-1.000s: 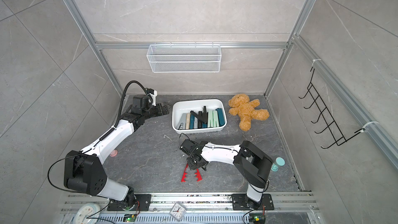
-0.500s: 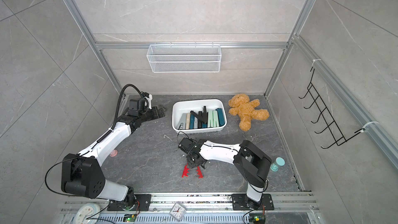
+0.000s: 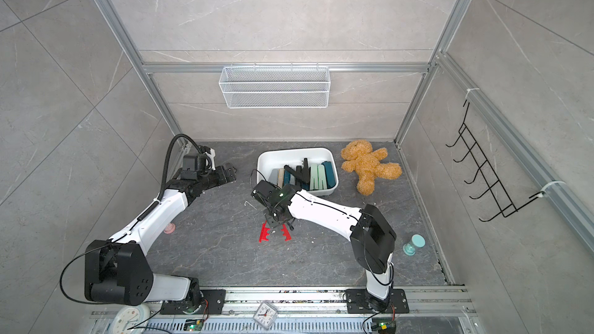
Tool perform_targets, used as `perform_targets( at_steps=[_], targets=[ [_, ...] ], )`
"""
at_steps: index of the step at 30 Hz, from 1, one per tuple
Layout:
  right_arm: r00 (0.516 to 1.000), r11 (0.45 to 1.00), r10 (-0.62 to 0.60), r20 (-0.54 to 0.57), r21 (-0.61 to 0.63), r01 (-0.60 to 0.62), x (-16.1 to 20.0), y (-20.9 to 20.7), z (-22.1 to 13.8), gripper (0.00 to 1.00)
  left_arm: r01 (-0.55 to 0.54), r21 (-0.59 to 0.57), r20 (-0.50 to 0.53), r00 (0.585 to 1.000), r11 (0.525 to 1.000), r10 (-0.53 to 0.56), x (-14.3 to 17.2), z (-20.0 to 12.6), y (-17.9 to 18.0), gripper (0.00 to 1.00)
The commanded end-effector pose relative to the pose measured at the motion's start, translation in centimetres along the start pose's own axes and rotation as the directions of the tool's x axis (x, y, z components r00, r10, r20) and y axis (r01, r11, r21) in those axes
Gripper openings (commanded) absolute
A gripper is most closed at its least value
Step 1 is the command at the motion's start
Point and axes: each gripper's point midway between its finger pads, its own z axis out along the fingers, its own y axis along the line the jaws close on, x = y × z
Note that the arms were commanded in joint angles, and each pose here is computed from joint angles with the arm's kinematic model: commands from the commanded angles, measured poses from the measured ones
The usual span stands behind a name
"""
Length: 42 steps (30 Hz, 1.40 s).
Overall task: Put the pruning pliers into the storage box
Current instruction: Pick up the pruning pliers from the center of the board, then place the pruning pliers in the storage box.
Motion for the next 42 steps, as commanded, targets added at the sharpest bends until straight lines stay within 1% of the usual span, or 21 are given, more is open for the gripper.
perform_targets(
  at_steps=[1, 5, 9, 14, 17, 18, 23, 28, 31, 35, 38, 42],
  targets=[
    [1.0, 0.998, -0.028, -0.002, 0.054, 0.028, -2.2, -2.2, -0.3, 0.11, -0.01, -0.03, 0.029, 1.0, 0.999, 0.011, -0.1, -1.2, 0.6, 0.99],
    [0.999, 0.998, 0.0, 0.054, 0.06, -0.004, -6.8, -3.7, -0.1, 0.11, 0.0, -0.068, 0.024, 1.0, 0.998, 0.002, 0.9, -1.5, 1.6, 0.99],
    [0.997, 0.997, -0.002, 0.081, 0.083, -0.005, -10.1, -4.6, 1.3, 0.11, 0.013, -0.078, 0.013, 1.0, 0.997, -0.012, 1.7, -1.3, 2.2, 1.0],
    [0.989, 0.99, -0.08, 0.121, 0.122, 0.065, -14.0, -5.1, 2.1, 0.11, 0.021, -0.085, 0.001, 1.0, 0.996, -0.021, 2.4, -1.2, 2.6, 0.99],
    [0.988, 0.986, -0.11, 0.107, 0.137, 0.095, -15.3, -5.9, 3.1, 0.1, 0.025, -0.088, -0.003, 1.0, 0.996, -0.026, 2.6, -1.0, 2.8, 0.99],
    [0.986, 0.985, -0.117, 0.119, 0.139, 0.1, -16.0, -6.1, 3.0, 0.1, 0.027, -0.089, -0.005, 1.0, 0.996, -0.028, 2.6, -1.0, 2.8, 1.0],
    [0.985, 0.976, -0.163, 0.063, 0.158, 0.152, -15.8, -7.4, 5.8, 0.09, 0.032, -0.089, -0.009, 0.999, 0.996, -0.033, 2.8, -0.9, 2.9, 0.99],
    [0.986, 0.974, -0.163, 0.03, 0.164, 0.156, -15.3, -8.7, 7.5, 0.09, 0.037, -0.093, -0.009, 0.999, 0.995, -0.038, 2.8, -0.9, 3.1, 1.0],
    [0.988, 0.973, -0.152, 0.019, 0.18, 0.146, -15.3, -9.4, 8.3, 0.09, 0.041, -0.092, -0.012, 0.999, 0.995, -0.042, 2.9, -0.9, 3.1, 1.0],
    [0.991, 0.976, -0.127, 0.032, 0.185, 0.118, -15.7, -9.8, 8.8, 0.09, 0.045, -0.094, -0.013, 0.999, 0.995, -0.047, 3.0, -0.9, 3.2, 0.99],
    [0.994, 0.976, -0.106, 0.019, 0.191, 0.1, -15.4, -10.2, 9.5, 0.09, 0.05, -0.097, -0.014, 0.999, 0.994, -0.051, 3.2, -0.9, 3.4, 0.99],
    [0.997, 0.98, -0.075, 0.025, 0.185, 0.069, -15.5, -10.6, 9.6, 0.09, 0.056, -0.094, -0.015, 0.998, 0.994, -0.058, 3.3, -0.8, 3.4, 0.99]
  ],
)
